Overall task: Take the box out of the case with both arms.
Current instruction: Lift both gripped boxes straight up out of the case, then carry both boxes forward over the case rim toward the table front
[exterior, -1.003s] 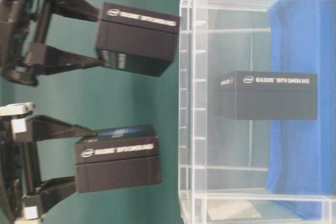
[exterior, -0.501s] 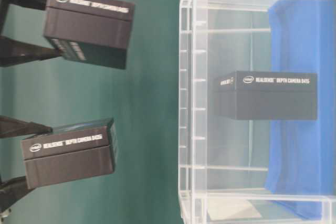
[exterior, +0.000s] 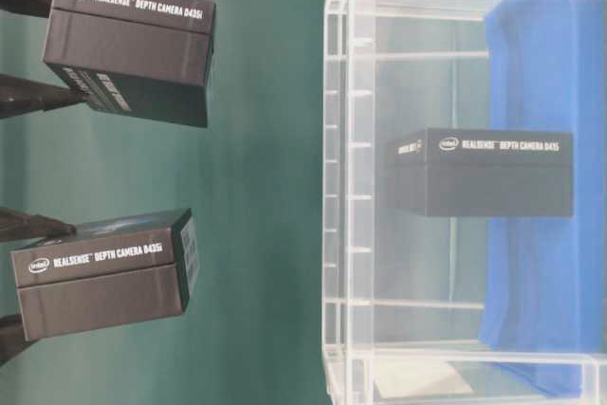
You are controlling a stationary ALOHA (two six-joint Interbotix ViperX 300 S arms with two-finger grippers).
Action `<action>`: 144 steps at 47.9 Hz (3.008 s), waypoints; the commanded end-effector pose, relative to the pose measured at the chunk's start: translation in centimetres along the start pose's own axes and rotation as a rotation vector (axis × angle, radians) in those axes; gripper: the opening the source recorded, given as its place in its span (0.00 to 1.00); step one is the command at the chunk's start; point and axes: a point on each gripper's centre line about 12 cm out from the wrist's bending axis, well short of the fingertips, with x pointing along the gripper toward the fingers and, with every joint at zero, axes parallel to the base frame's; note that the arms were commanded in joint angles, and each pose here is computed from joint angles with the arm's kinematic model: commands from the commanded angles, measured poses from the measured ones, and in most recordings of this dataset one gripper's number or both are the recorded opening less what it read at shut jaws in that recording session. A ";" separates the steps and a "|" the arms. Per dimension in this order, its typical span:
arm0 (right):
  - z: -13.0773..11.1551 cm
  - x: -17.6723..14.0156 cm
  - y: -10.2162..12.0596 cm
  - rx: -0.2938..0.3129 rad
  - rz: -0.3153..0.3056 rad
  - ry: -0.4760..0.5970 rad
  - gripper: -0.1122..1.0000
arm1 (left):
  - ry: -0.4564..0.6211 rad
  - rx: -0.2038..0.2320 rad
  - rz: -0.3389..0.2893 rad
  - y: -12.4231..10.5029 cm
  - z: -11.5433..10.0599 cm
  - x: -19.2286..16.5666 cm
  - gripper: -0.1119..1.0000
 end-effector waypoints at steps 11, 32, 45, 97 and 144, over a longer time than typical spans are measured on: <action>-0.3 -1.6 -0.1 -0.008 0.041 -0.007 0.69 | -0.027 0.005 -0.039 0.3 -0.2 -1.8 0.68; -0.5 -1.3 0.1 -0.013 0.035 -0.006 0.69 | -0.024 0.005 -0.034 0.3 -0.4 -1.7 0.68; -0.6 -1.3 0.2 -0.017 0.034 -0.003 0.69 | -0.023 0.004 -0.033 0.3 -0.4 -1.6 0.68; -0.7 -1.3 0.2 -0.016 0.033 -0.004 0.69 | -0.028 0.003 -0.038 0.3 -0.4 -1.7 0.68; -15.4 -4.1 0.5 -0.095 0.034 0.070 0.69 | 0.080 0.034 -0.055 -2.7 -15.9 -2.8 0.68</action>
